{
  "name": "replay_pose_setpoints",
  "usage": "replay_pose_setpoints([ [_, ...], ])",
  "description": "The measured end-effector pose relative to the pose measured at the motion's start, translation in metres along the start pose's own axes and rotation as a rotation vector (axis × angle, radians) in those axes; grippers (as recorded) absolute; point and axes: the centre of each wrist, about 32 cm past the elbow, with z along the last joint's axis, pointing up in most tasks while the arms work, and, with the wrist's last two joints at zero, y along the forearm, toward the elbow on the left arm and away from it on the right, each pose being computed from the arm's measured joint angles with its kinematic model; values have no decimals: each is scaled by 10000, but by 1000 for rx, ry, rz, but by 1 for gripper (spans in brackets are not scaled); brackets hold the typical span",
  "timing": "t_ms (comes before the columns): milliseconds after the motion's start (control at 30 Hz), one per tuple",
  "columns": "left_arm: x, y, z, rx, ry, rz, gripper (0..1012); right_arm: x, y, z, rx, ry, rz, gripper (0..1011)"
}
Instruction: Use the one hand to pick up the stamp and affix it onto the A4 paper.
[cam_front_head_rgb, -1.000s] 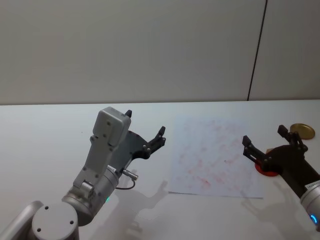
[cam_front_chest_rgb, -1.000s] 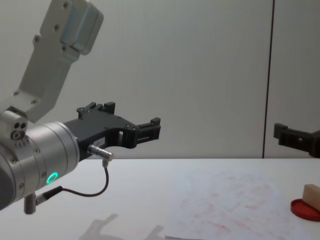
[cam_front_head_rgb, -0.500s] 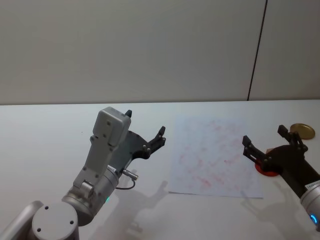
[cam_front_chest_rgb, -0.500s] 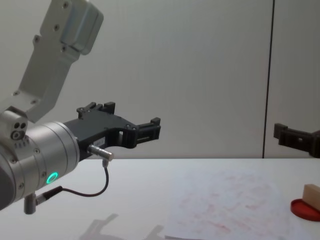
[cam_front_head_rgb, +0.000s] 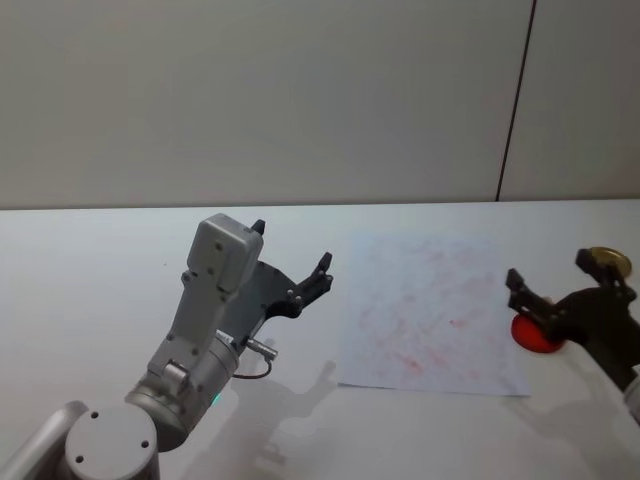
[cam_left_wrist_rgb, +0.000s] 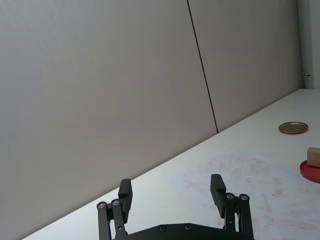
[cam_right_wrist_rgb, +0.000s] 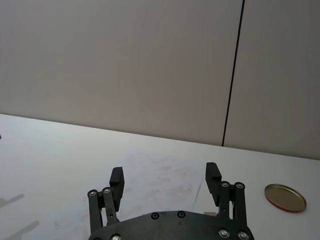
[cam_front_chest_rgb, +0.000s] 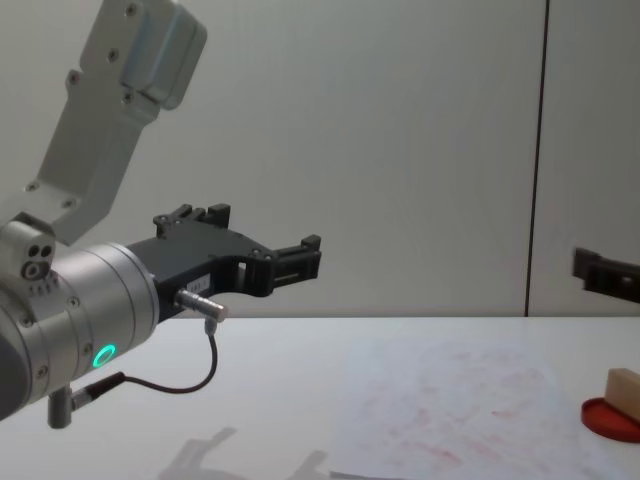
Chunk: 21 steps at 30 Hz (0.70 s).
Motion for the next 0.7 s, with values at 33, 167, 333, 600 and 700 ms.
replay_pose_setpoints([
  [33, 0, 0, 0, 0, 0, 0, 993, 21, -1, -2, -1, 1, -1, 1001],
  [167, 0, 0, 0, 0, 0, 0, 993, 131, -3, -18, -10, 4, -12, 1001],
  [333, 0, 0, 0, 0, 0, 0, 993, 253, 0, -46, -31, 3, -28, 1001],
  [600, 0, 0, 0, 0, 0, 0, 993, 412, 24, -101, -84, 1, -49, 1001],
  [700, 0, 0, 0, 0, 0, 0, 993, 449, 37, -130, -107, 3, -52, 1001],
])
